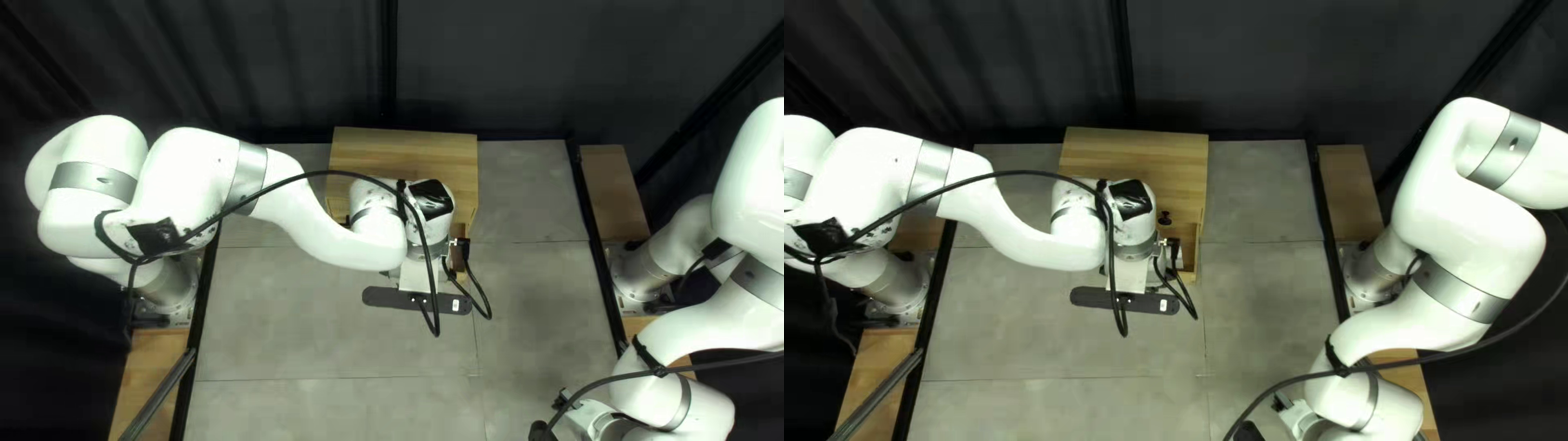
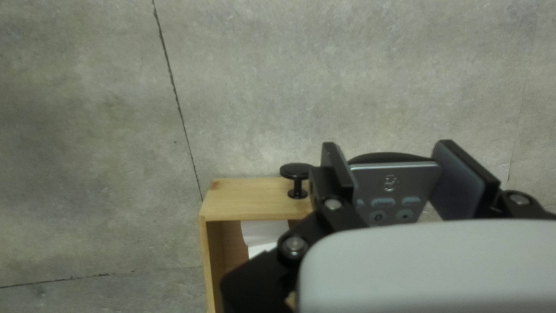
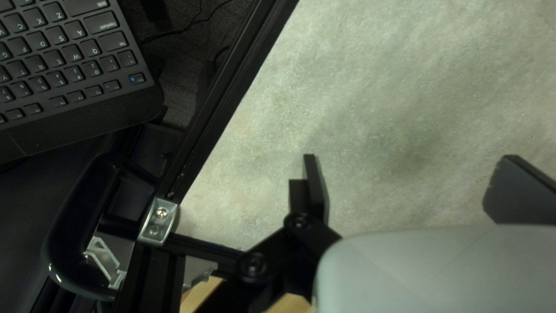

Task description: Open drawers and place objects into drawer and close

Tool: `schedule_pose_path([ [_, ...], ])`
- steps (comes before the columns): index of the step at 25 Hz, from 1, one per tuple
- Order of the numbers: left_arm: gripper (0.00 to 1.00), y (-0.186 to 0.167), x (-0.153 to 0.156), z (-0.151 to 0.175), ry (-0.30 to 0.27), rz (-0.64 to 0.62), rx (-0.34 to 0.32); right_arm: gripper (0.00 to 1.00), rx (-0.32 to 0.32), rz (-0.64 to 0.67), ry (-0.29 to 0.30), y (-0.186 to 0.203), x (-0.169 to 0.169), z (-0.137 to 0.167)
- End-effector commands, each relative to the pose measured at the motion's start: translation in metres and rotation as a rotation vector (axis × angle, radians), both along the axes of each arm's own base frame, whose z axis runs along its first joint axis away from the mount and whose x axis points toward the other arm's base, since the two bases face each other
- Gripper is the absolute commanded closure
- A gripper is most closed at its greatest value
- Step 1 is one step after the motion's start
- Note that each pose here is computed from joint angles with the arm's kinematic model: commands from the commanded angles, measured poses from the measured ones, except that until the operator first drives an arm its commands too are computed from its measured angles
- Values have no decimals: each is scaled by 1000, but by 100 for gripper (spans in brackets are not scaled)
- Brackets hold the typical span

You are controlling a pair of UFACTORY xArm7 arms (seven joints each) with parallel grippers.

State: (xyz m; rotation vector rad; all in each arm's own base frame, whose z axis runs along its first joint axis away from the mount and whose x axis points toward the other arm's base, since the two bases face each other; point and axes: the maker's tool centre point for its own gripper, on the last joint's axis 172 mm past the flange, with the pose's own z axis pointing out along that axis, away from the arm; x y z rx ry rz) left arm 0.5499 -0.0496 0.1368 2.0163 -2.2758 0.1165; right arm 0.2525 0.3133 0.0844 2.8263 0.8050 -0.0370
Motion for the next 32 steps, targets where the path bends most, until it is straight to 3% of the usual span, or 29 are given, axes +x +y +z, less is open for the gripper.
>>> schedule_pose_path([
  [1, 100, 4, 2, -1, 0, 0, -3, 0, 0, 0, 0, 0, 0, 0],
  [32, 100, 21, 8, -17, 8, 21, -54, 0, 0, 0, 0, 0, 0, 0],
])
